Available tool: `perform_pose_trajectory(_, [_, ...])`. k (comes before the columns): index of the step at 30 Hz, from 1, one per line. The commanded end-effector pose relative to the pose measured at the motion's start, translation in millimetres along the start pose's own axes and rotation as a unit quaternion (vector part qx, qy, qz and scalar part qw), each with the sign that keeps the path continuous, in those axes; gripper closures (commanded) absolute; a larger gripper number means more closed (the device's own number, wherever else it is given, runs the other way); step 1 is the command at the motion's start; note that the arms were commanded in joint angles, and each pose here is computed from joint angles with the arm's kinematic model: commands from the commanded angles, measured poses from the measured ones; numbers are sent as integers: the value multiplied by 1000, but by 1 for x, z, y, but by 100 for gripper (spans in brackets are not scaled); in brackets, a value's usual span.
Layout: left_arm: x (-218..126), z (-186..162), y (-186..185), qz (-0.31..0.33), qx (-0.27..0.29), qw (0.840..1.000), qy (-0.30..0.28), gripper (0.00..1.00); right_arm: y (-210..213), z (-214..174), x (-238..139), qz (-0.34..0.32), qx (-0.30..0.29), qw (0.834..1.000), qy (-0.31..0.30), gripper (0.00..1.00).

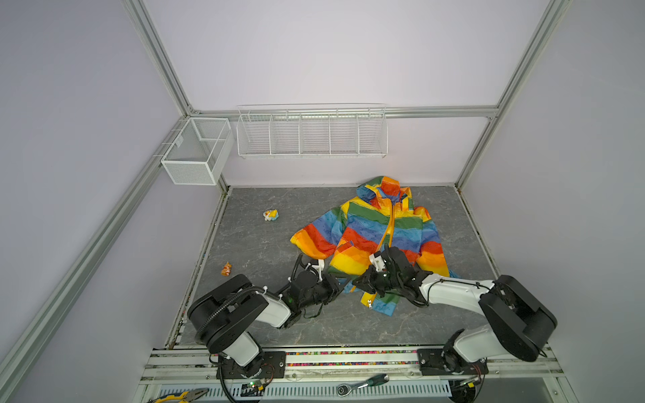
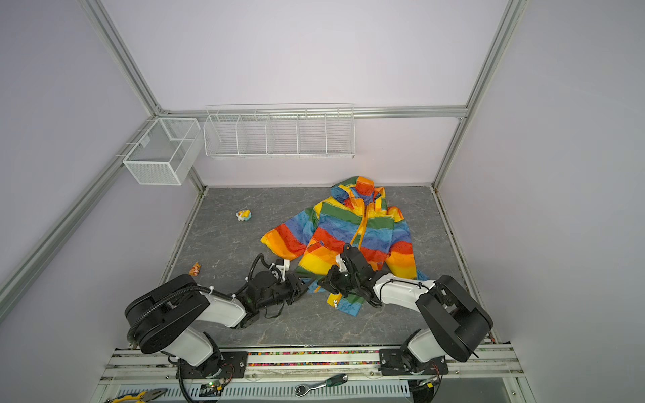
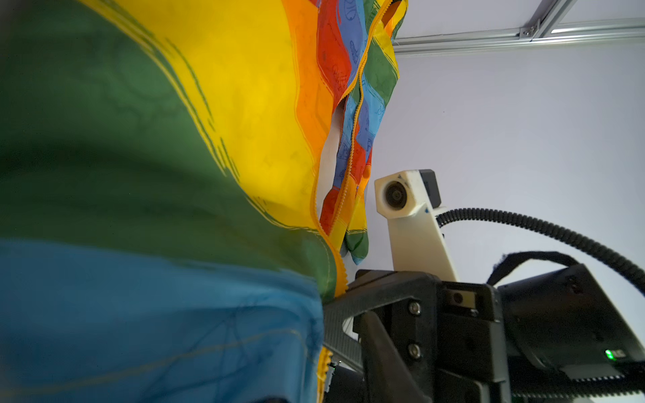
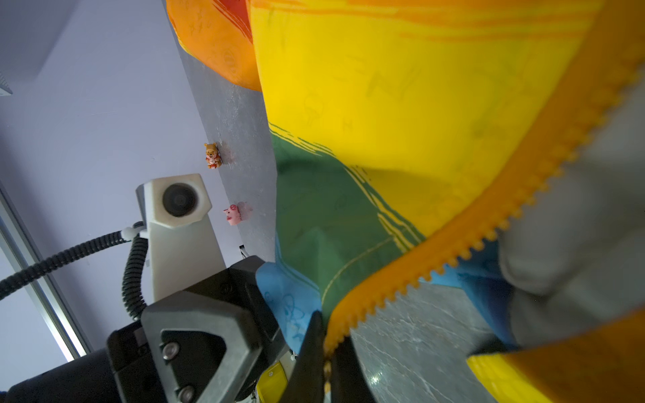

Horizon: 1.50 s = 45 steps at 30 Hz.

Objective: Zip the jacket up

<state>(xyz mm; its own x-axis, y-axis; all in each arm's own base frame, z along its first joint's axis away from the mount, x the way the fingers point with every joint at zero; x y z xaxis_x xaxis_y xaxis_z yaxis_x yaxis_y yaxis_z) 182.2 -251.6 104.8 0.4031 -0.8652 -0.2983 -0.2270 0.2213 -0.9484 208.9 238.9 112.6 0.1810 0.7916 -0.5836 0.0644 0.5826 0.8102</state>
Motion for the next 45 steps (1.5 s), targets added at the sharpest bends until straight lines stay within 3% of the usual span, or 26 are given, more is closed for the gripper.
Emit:
perform_pose_trajectory(1, [2,-3,-6,4,11,1000,12,85,0,1,-5,3,2,1000,-3,93])
perform_pose_trajectory(4, [-1,-4,-9,7,16,1000,13,98,0,2,-7,1,5,1000,-8,85])
perform_pose_trajectory(10, [-5,-6,-18,21,33,999,15,100,1,8,-6,9,9,1000,-22,56])
perform_pose_trajectory(17, [-9,-9,-30,26,49,998,21,100,8,16,5,43,13,999,-23,51])
perform_pose_trajectory(21, [-8,-9,-31,24,49,998,25,100,9,19,10,62,21,997,-28,52])
perform_pose_trajectory(27, [-7,-10,-29,29,49,998,30,98,8,20,8,64,20,997,-37,76])
perform_pose_trajectory(29, [-7,-11,-27,33,51,998,34,87,8,20,8,62,18,997,-35,84])
perform_pose_trajectory(32, [-8,-12,-28,31,55,997,39,59,5,19,8,59,14,998,-31,93])
perform_pose_trajectory(34, [-8,-14,-30,26,58,997,46,53,3,17,8,57,7,998,-29,93])
perform_pose_trajectory(45, [-3,-20,-29,21,60,995,82,65,-5,19,16,99,-45,994,-34,93])
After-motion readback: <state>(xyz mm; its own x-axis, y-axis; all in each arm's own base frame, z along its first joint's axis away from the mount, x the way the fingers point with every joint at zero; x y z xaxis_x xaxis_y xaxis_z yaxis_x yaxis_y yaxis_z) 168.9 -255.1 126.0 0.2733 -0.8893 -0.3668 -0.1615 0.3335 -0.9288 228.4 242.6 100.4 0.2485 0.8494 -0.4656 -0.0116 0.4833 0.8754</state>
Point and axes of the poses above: each gripper's point midway between its finger pads, its own x axis out along the fingers, its own y axis along the line the jaws close on, z = x × y, the point moved 7 cm from there along -x, back along the fingers, and after that the axes turned 9 degrees about -x, right-handed, at the moved point
